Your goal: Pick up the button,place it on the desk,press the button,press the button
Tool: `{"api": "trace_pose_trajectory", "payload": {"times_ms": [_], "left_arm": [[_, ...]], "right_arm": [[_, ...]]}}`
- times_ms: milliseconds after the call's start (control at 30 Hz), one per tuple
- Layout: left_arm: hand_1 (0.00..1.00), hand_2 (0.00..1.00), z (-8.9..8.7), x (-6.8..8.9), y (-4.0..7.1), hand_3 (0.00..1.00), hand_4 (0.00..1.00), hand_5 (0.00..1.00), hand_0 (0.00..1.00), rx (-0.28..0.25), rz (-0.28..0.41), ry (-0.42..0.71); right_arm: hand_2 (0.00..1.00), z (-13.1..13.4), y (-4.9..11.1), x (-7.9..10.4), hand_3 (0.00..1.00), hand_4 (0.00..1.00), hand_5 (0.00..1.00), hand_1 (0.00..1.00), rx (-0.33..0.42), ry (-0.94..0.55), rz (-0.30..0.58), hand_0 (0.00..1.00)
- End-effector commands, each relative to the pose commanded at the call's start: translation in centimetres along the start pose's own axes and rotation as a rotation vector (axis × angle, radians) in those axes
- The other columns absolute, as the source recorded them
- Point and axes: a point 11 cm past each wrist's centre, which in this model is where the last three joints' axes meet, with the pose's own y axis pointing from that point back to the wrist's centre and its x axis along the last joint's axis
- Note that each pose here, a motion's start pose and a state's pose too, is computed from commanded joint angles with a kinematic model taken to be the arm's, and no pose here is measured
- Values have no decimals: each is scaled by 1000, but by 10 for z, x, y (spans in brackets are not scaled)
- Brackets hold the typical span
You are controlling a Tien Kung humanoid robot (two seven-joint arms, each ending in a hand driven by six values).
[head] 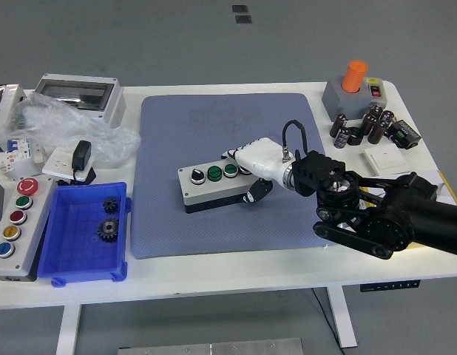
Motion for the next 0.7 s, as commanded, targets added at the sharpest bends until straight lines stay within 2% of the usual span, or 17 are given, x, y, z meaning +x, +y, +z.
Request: {"api": "trace_pose_trajectory", "payload": {"times_ms": [400, 433, 567, 600, 700], "left_arm": [[630, 604, 2, 2, 0, 607, 525, 485, 593, -7, 3, -1], [630, 604, 2, 2, 0, 607, 525, 485, 593, -7, 4, -1], [630, 604, 3, 2, 0, 607, 525, 485, 593, -12, 7, 0], [630, 602, 4, 2, 0, 609, 519, 477, 593, -13, 7, 1], [630, 602, 4, 2, 0, 609, 519, 477, 593, -14, 8, 1]], "right_arm": [[833, 6, 7, 4, 888, 998, 530, 758, -30, -15, -26, 744], [828, 6, 7, 3, 889, 998, 611, 752, -32, -15, -28, 737], [828, 8, 11, 2, 889, 998, 611, 752, -40, -15, -38, 737], [822, 9, 13, 2, 889, 998, 665, 740, -41, -16, -41, 721], [822, 8, 18, 3, 889, 998, 665, 740, -39, -25, -46, 721]]}}
